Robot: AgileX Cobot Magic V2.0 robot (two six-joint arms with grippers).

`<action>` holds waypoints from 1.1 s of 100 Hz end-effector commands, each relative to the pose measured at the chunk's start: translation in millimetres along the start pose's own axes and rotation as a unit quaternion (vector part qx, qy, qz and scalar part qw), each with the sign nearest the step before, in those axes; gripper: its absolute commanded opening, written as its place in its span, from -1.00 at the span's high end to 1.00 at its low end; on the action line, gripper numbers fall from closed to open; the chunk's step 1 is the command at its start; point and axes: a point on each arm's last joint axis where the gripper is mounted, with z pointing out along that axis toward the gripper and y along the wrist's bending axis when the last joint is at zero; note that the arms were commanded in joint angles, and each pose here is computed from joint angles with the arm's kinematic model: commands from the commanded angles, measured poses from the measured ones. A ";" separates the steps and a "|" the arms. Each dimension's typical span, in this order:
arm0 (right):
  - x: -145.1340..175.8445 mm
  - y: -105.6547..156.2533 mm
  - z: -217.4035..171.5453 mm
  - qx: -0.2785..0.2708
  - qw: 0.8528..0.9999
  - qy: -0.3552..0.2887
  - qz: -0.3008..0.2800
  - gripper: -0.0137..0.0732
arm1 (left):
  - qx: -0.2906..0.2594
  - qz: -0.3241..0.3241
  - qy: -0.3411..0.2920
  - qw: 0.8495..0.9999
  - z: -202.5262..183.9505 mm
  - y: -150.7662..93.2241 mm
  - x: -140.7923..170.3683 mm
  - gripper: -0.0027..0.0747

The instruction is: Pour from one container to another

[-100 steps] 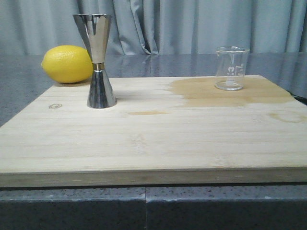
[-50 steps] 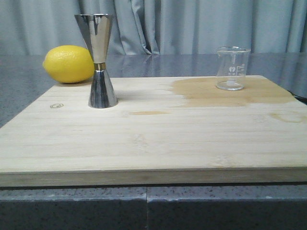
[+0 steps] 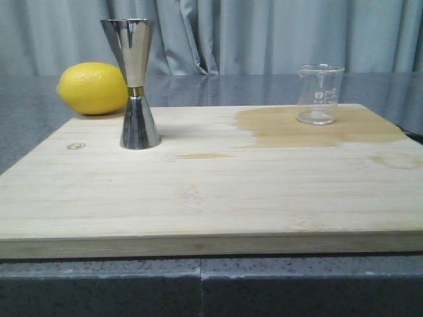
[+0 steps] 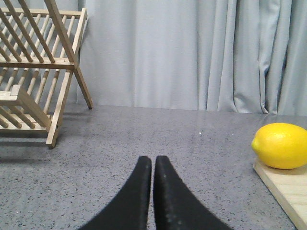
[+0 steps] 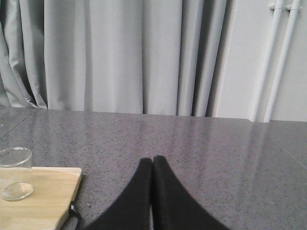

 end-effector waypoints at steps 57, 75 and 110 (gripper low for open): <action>-11.7 1.4 -0.3 -0.009 0.999 -0.036 -0.011 0.85 | 0.005 -0.004 -0.037 0.999 -1.7 -0.6 0.9 0.98; -0.1 6.5 3.2 -0.028 0.999 -0.024 0.007 0.85 | 0.005 -0.004 -0.037 0.999 -1.7 -0.6 0.9 0.98; 68.1 21.6 8.3 -0.056 0.996 -0.015 0.063 0.85 | 0.005 -0.004 -0.037 0.999 -1.7 -0.6 0.9 0.98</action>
